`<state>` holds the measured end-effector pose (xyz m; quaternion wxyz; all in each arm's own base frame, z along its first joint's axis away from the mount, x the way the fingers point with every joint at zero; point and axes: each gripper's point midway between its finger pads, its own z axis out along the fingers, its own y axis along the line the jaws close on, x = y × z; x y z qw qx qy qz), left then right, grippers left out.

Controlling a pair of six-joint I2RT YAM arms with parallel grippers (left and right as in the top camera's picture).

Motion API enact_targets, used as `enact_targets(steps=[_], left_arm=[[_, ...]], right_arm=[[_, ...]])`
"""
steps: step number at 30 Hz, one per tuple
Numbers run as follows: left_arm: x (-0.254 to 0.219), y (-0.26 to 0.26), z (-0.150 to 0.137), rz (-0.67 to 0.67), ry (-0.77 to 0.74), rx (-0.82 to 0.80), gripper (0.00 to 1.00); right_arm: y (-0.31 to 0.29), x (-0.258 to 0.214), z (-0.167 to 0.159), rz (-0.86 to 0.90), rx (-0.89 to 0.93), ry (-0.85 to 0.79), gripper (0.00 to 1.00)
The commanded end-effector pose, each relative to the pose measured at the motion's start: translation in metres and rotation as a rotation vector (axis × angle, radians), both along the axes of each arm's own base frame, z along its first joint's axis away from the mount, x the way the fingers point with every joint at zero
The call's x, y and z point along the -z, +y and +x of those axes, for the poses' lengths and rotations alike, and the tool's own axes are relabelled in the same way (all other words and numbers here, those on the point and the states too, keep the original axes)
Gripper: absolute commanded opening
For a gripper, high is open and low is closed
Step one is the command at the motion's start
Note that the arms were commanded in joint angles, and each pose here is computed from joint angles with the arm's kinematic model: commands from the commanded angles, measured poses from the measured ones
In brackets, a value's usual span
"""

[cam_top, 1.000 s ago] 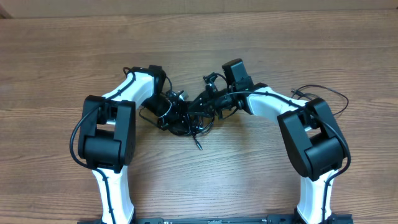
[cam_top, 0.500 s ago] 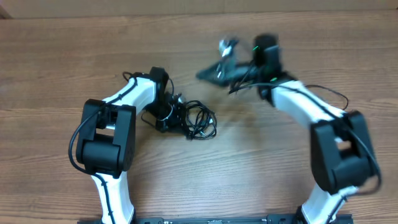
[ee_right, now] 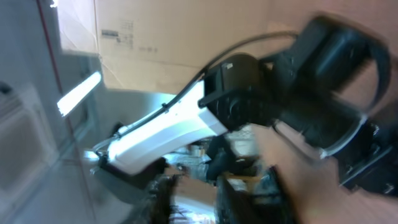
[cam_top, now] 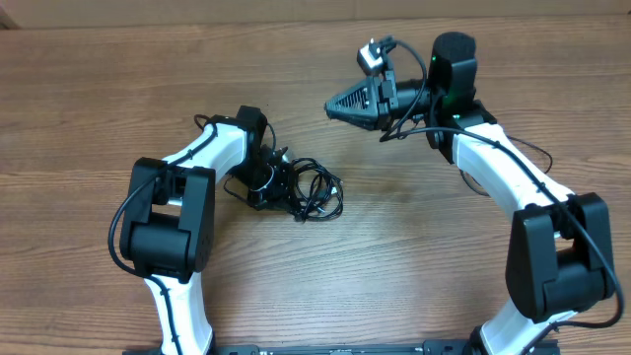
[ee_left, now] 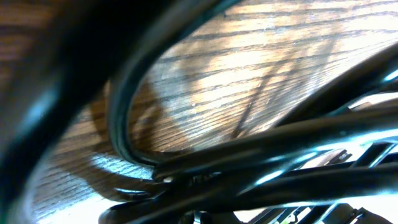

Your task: Untangle cables

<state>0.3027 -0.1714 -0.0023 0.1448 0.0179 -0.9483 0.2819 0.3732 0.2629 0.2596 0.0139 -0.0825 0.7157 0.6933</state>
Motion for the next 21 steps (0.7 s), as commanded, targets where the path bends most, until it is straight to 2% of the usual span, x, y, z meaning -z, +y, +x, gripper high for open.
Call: enact_targets(steps=[1,5,10,16,21], left_arm=[[0.034,0.022,-0.017,0.149,0.044,0.035,0.04],[0.034,0.022,-0.017,0.149,0.043,0.035,0.04],[0.035,0.022,-0.016,0.148,0.039,0.035,0.04],[0.035,0.021,-0.014,0.146,0.028,0.033,0.04],[0.035,0.021,-0.014,0.146,0.028,0.033,0.06]], right_arm=[[0.001,0.032,-0.003,-0.056,0.02,-0.047,0.31],[-0.008,0.081,-0.007,-0.241,0.1,0.031,0.37],[-0.017,0.124,-0.028,-0.448,0.099,0.075,0.46],[-0.018,0.153,-0.05,-0.629,0.071,0.095,0.5],[-0.01,0.175,-0.06,-0.797,0.063,0.038,0.5]])
